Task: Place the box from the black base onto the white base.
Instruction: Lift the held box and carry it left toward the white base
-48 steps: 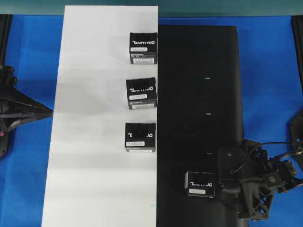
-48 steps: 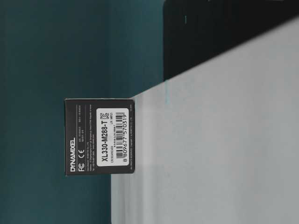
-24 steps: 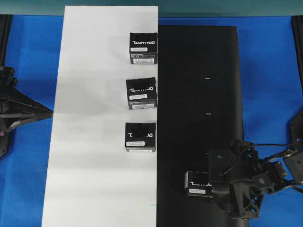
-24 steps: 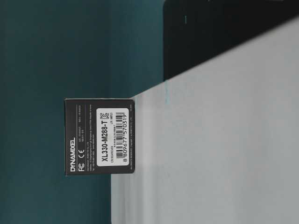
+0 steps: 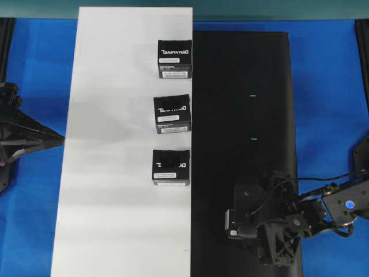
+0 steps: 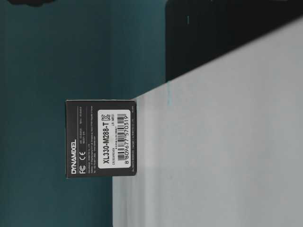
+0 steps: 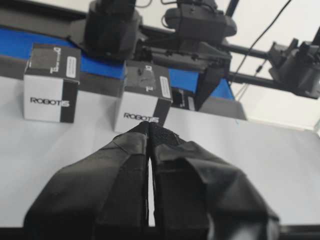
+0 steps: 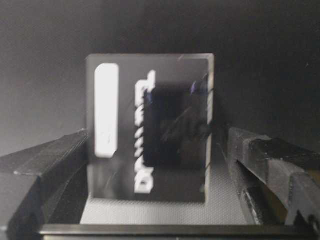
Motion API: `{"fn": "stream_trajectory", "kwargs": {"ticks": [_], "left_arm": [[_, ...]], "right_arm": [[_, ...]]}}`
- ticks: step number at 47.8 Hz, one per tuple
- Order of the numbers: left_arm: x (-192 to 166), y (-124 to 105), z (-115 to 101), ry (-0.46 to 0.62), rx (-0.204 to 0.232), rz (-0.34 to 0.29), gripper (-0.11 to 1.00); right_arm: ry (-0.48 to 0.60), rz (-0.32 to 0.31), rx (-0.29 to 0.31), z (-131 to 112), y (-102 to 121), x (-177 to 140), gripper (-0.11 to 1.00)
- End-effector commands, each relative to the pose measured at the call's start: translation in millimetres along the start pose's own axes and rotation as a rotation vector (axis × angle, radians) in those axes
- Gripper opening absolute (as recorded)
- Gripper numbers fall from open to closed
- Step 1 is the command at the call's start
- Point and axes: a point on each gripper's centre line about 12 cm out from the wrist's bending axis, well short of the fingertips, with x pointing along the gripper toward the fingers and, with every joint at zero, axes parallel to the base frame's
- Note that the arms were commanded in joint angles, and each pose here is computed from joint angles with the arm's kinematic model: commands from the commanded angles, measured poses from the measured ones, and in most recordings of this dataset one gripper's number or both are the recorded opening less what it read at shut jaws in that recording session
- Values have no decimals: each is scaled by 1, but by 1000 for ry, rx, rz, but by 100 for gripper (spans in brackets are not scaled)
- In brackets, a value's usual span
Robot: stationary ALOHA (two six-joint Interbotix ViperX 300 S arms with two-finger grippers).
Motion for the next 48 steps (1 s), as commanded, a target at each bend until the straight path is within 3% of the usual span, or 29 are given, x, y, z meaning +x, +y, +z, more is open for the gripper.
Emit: {"fn": "stream_trajectory", "kwargs": {"ticks": [1,17,26,35,48], "left_arm": [[2,-1,3,-6,2,-3,0],[4,0,0,8,2,0,0],[5,0,-1,12,0,1,0],[5,0,0,11,2,1,0],[5,0,0,9,0,0,0]], "right_arm": [[-24,8,8,6,-1,2,100],[-25,18,57,2,-2,3,98],[-24,19,93,0,-2,1,78],[-63,37,106,14,2,-13,62],[-69,6,113,46,10,-63,59]]}}
